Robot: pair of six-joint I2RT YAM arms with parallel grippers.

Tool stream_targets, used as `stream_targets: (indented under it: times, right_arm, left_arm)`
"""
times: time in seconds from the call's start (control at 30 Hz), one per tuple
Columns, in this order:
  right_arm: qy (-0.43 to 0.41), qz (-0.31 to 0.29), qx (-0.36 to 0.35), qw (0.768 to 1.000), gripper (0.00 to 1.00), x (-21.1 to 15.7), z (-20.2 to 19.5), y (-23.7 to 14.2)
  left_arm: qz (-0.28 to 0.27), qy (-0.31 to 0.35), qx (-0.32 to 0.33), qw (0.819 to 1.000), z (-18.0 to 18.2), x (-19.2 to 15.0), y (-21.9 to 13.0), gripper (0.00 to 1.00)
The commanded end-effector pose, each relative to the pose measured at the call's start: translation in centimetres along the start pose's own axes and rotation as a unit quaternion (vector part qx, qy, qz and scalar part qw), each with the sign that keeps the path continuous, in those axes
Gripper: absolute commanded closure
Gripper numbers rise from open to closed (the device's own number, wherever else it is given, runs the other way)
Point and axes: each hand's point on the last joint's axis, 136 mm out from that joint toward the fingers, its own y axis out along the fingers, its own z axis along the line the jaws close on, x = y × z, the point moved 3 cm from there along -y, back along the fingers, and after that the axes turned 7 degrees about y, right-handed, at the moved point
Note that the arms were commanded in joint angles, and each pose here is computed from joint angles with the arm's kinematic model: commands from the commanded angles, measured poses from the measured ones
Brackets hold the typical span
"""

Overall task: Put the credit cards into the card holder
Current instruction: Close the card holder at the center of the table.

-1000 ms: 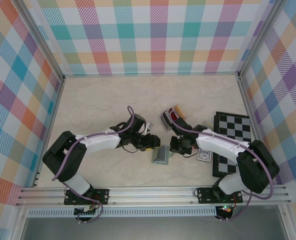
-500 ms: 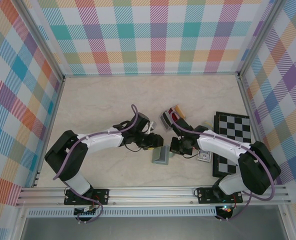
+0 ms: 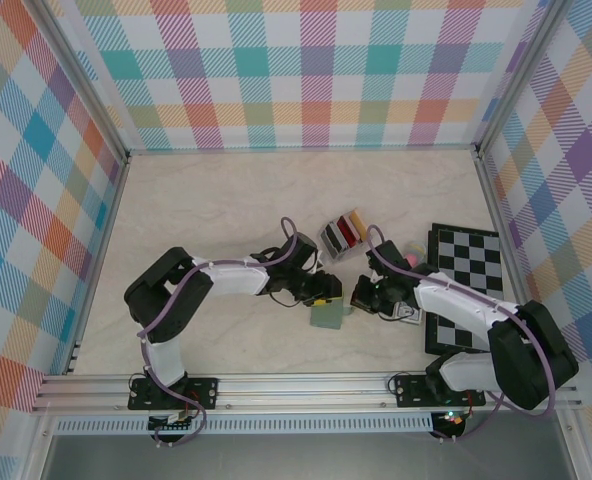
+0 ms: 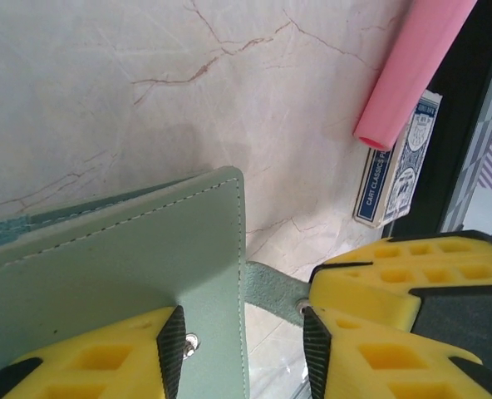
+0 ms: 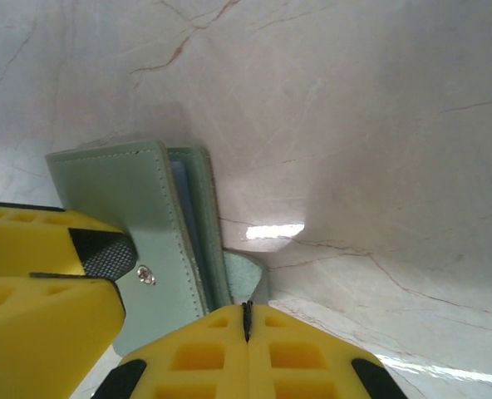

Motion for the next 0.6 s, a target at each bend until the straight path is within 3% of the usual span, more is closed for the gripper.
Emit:
stream_targets:
  times: [0.0,0.27,0.57]
  right_arm:
    - [-0.005,0.021,0.047,0.999,1.00,-0.4,1.2,-0.2]
    - [-0.006,0.020,0.022,1.000,0.97,-0.1,0.8,-0.3]
    - [-0.014,0.027,0.013,0.999,0.90,-0.1,0.9,-0.4]
  left_arm:
    - [-0.030,0.000,0.024,0.999,0.1,-0.1,-1.3,0.51]
    - [-0.063,0.052,0.064,0.995,-0.7,-0.5,-5.3,0.45]
    - [-0.014,0.041,0.137,0.990,3.3,-2.4,-4.1,0.53]
